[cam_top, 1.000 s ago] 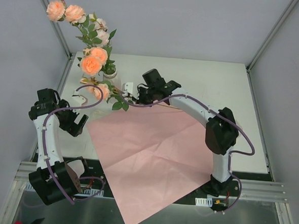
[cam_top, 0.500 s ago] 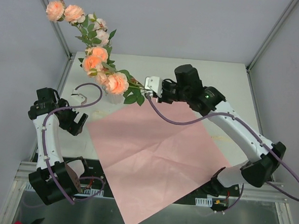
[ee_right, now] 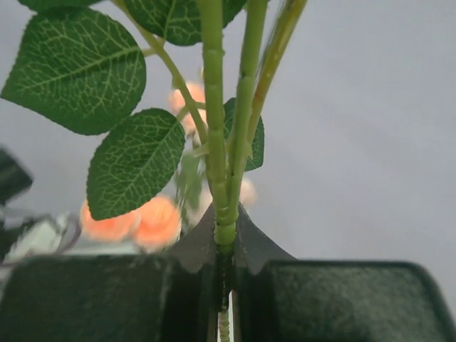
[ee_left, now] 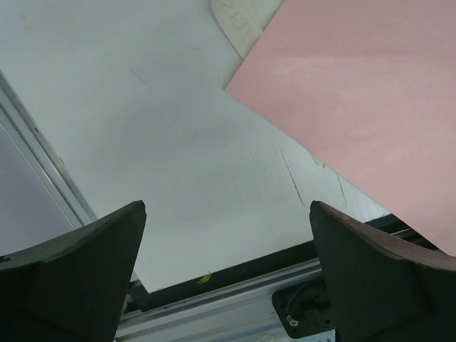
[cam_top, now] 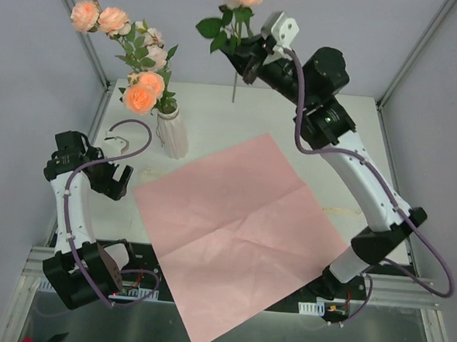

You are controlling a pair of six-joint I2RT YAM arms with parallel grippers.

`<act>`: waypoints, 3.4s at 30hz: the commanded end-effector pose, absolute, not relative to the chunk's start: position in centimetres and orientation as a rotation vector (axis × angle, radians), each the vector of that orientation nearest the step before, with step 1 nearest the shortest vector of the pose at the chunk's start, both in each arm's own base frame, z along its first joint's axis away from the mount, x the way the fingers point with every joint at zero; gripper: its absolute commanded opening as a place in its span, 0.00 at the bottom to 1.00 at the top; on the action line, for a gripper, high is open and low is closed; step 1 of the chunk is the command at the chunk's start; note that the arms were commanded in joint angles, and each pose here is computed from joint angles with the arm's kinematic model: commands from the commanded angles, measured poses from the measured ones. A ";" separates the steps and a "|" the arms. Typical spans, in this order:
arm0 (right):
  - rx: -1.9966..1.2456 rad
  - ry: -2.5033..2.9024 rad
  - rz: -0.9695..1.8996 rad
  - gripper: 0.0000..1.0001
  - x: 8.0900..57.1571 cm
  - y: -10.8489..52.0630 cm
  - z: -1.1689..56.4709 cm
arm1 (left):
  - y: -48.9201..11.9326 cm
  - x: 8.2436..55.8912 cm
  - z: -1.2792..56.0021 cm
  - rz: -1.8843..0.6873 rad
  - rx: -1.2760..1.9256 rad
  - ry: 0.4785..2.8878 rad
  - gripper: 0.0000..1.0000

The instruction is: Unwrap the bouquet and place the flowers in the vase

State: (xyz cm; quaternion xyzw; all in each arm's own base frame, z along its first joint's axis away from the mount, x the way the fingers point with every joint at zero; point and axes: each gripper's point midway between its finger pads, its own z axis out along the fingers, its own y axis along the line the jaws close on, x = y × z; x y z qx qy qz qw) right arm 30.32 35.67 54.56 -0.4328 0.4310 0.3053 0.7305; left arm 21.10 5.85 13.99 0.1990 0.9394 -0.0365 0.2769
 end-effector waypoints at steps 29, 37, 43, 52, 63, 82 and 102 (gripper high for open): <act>-0.585 0.727 1.105 0.00 34.3 40.8 61.4 | 6.3 24.0 12.1 -0.127 0.385 2.493 0.99; -0.607 0.734 1.108 0.00 33.7 40.6 61.0 | 6.4 24.0 12.1 -0.117 0.383 2.497 0.99; -0.588 0.737 1.145 0.00 34.5 41.5 60.1 | 6.4 24.0 12.2 -0.105 0.396 2.491 0.99; -0.552 0.745 1.175 0.00 35.9 42.6 59.2 | 6.7 23.8 11.8 -0.084 0.420 2.508 0.99; -0.586 0.847 1.141 0.00 38.8 45.9 54.4 | 6.6 24.2 12.2 -0.090 0.407 2.502 0.99; -0.680 1.167 1.091 0.46 41.0 53.9 42.6 | 6.8 23.7 12.1 -0.053 0.408 2.512 0.99; -0.720 1.769 0.943 1.00 35.0 39.1 35.5 | 5.7 25.0 14.1 -0.141 0.307 2.459 0.99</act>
